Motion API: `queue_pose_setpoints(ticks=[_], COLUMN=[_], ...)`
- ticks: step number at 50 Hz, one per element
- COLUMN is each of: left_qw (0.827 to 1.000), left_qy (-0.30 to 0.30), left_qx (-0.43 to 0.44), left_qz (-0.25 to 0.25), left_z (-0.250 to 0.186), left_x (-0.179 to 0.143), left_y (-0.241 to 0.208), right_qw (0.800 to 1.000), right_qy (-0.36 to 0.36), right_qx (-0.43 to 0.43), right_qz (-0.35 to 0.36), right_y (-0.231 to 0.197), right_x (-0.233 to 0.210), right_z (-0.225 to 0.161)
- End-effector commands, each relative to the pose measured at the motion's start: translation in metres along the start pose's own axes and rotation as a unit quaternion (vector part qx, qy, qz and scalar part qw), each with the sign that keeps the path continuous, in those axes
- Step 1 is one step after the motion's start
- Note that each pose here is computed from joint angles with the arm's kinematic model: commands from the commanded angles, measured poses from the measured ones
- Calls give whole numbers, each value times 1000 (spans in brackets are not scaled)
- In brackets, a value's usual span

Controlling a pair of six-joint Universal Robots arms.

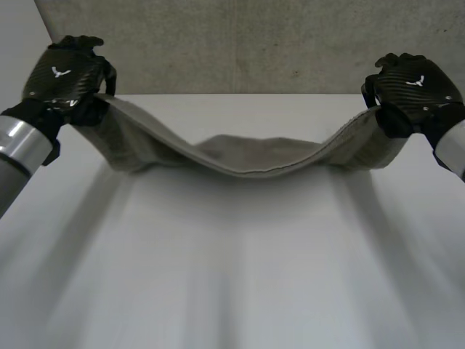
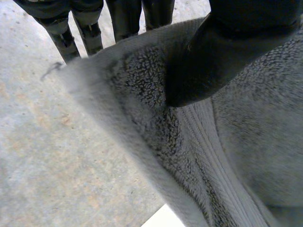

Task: Fold the towel.

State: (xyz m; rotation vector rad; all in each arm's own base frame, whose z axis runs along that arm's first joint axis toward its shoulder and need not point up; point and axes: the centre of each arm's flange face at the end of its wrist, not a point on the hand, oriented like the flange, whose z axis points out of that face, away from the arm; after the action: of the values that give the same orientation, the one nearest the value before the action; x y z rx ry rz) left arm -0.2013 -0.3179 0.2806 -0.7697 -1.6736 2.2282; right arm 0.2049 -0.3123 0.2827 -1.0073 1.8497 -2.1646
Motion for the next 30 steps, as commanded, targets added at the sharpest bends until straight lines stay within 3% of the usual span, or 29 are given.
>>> queue_pose_setpoints(ticks=[1,15,30], left_qw=[1000,998,991], left_qy=[-15,11,34], left_qx=[-18,-57,-112], left_qz=[-1,-23,-59], left_z=[-43,-63,-20], left_x=[3,7,-3], left_y=[-23,-14,40], right_qw=[1000,998,990], right_qy=[-13,-6,-38], right_qx=[-13,-58,-132], right_qz=[12,35,31], right_y=[-14,-15,50], right_x=[0,9,20], right_z=[-47,-67,-20])
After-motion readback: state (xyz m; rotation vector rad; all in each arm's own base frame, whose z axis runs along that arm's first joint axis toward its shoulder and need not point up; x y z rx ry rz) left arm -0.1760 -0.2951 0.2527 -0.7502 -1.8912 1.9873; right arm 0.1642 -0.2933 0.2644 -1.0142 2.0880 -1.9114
